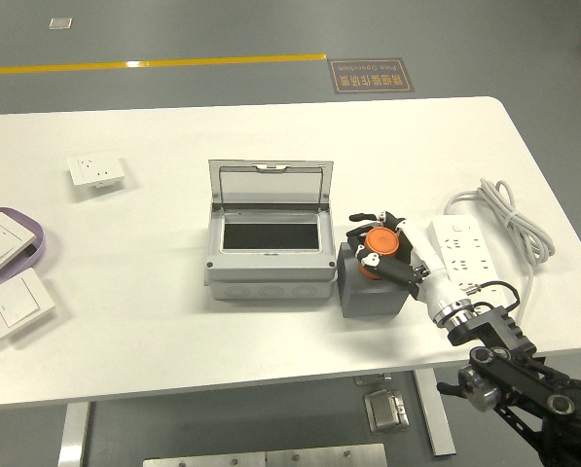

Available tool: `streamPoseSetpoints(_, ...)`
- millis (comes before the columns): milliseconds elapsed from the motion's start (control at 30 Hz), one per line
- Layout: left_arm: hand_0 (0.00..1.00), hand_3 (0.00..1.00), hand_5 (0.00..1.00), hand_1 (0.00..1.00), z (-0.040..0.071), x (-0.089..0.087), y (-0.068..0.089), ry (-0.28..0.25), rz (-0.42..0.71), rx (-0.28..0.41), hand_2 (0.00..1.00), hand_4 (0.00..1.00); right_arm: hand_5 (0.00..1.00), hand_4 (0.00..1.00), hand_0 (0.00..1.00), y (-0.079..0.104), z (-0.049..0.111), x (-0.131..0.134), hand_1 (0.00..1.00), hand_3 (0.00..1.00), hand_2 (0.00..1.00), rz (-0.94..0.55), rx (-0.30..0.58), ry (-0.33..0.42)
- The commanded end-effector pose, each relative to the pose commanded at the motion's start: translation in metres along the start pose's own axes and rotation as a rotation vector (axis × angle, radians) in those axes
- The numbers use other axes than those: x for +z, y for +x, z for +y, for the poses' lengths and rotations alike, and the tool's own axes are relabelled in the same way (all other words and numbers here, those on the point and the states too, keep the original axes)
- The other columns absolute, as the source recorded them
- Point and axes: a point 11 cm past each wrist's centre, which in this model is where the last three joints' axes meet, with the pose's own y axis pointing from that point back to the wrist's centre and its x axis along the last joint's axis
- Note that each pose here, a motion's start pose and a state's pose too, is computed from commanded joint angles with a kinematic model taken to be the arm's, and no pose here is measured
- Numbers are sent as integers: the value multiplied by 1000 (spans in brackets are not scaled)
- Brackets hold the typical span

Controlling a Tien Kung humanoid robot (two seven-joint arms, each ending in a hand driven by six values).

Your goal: Pick up the cylinder from the cube,place it in the box,flap close box

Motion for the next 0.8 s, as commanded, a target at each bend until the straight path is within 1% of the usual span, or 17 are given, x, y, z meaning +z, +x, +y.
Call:
streamPoseSetpoints(67,605,655,210,627,0,0,0,0,0,0,636,719,146,668,607,0,0,0,519,624,529,0,0,0)
streamPoseSetpoints(100,605,655,209,627,0,0,0,0,0,0,636,719,66,432,644,0,0,0,531,557,500,0,0,0)
streamPoseSetpoints(233,605,655,209,627,0,-1,0,2,-1,0,636,719,66,432,644,-1,0,0,531,557,500,-5,-1,0)
streamPoseSetpoints(267,605,655,209,627,0,-1,0,2,-1,0,637,719,2,9,622,-1,0,0,505,470,461,-5,-1,0)
streamPoseSetpoints(433,605,655,209,627,0,0,0,0,-1,0,637,719,2,9,622,-2,0,0,505,470,461,-4,-3,-3)
streamPoseSetpoints(467,605,655,208,627,0,0,0,-1,0,0,635,720,2,2,578,-2,0,0,475,441,457,-3,-3,-3)
streamPoseSetpoints(633,605,655,208,627,0,1,1,-1,2,1,635,720,2,2,578,-3,0,-1,475,441,457,-1,0,2)
streamPoseSetpoints(667,606,655,208,626,0,1,1,-1,2,1,635,719,2,2,548,-3,-1,-1,465,427,452,-1,1,4)
streamPoseSetpoints(800,606,655,208,626,0,2,2,-2,1,3,635,719,2,2,548,-1,-3,-7,465,427,452,-4,11,20)
